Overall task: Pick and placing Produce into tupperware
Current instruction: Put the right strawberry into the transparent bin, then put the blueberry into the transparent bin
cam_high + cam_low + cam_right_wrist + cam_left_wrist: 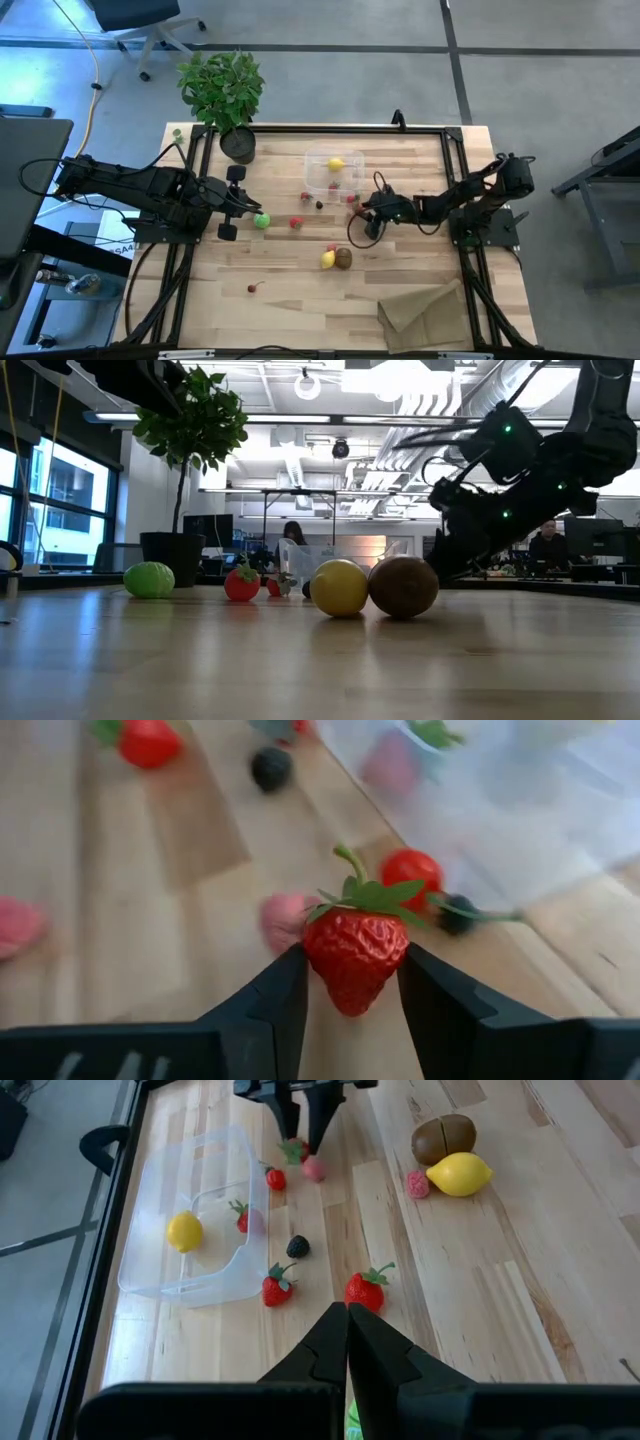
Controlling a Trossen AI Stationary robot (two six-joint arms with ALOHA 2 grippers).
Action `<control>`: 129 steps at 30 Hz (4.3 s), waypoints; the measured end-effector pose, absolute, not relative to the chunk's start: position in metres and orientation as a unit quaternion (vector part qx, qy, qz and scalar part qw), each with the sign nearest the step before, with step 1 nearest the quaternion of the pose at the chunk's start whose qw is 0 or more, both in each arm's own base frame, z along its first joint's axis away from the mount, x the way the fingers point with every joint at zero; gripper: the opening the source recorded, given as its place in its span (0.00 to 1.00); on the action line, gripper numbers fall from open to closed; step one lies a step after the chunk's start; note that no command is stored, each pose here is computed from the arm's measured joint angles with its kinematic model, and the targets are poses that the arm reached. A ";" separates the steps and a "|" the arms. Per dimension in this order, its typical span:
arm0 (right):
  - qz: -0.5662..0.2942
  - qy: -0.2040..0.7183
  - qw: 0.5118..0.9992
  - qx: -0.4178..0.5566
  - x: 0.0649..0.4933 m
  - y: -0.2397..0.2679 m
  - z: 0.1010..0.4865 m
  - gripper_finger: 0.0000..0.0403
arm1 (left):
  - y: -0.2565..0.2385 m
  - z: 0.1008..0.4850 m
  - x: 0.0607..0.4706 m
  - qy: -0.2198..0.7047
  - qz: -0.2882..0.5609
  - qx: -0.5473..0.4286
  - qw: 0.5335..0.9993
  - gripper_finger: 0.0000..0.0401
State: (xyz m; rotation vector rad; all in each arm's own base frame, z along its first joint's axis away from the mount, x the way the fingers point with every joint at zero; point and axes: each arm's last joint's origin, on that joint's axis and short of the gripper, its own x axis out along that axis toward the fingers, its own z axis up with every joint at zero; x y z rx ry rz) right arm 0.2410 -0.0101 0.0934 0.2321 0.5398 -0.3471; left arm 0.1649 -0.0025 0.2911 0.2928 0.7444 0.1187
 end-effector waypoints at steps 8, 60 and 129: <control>-0.161 0.213 0.958 0.103 0.244 0.000 0.111 0.32 | -0.002 0.291 0.165 0.362 0.058 0.143 0.919 0.01; -0.107 0.486 0.859 0.123 0.383 -0.136 0.164 0.33 | -0.002 0.291 0.165 0.362 0.058 0.142 0.919 0.01; -0.161 0.259 0.946 0.110 0.213 -0.029 0.132 0.37 | -0.002 0.291 0.165 0.362 0.058 0.142 0.919 0.01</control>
